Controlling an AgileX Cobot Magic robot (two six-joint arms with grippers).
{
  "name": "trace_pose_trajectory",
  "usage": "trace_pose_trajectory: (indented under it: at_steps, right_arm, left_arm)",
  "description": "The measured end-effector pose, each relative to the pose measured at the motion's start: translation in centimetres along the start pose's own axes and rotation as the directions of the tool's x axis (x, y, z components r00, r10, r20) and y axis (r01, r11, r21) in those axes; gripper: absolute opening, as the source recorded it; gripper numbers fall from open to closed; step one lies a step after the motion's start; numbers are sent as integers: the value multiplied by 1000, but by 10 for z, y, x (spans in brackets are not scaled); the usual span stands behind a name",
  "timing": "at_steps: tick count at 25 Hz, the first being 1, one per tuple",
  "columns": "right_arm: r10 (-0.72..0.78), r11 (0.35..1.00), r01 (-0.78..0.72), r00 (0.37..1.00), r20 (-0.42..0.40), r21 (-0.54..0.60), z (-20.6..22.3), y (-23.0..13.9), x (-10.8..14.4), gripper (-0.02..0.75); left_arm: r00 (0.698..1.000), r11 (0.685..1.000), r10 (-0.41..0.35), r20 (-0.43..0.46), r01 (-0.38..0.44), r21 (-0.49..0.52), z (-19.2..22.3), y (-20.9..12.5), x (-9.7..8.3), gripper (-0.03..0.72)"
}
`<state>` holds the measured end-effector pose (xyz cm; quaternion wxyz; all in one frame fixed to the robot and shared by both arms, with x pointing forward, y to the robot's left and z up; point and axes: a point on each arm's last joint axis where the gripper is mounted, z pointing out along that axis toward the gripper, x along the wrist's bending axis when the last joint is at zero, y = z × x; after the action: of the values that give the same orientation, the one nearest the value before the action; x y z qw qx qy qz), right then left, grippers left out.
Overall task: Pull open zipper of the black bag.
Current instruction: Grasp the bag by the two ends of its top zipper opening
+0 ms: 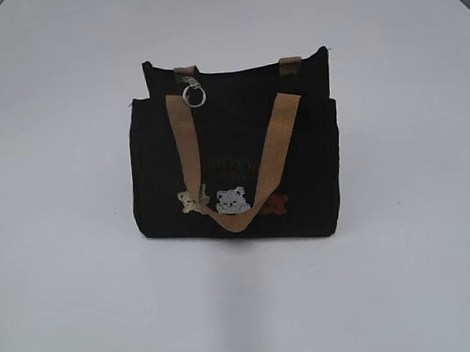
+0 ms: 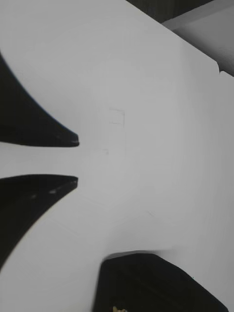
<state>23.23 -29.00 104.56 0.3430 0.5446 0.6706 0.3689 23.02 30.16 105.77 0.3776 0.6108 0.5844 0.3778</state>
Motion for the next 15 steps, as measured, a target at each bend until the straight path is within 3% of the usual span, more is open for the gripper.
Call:
trace_pose_trajectory:
  at_steps: [3, 7, 8, 9, 13, 15]
  right_arm:
    - [0, 1000, 0, 1000, 0, 0, 0, 0, 0, 327]
    - [0, 1000, 0, 1000, 0, 0, 0, 0, 0, 327]
    - [0, 1000, 0, 1000, 0, 0, 0, 0, 0, 327]
    - [0, 1000, 0, 1000, 0, 0, 0, 0, 0, 327]
    - [0, 1000, 0, 1000, 0, 0, 0, 0, 0, 327]
    - [0, 1000, 0, 1000, 0, 0, 0, 0, 0, 327]
  left_arm:
    - [995, 997, 10, 95, -4, -72, -2, 12, -9, 146]
    - [941, 945, 179, 288, -83, -316, 20, 53, -30, 193]
    - [930, 925, 230, 287, -118, -361, 31, 62, -31, 221]
    - [919, 927, 232, 318, -109, -359, 48, 69, -34, 262]
    - [817, 909, 384, 431, -251, -333, 121, 83, -47, 393]
    - [734, 890, 450, 509, -321, -324, 167, 76, -54, 411]
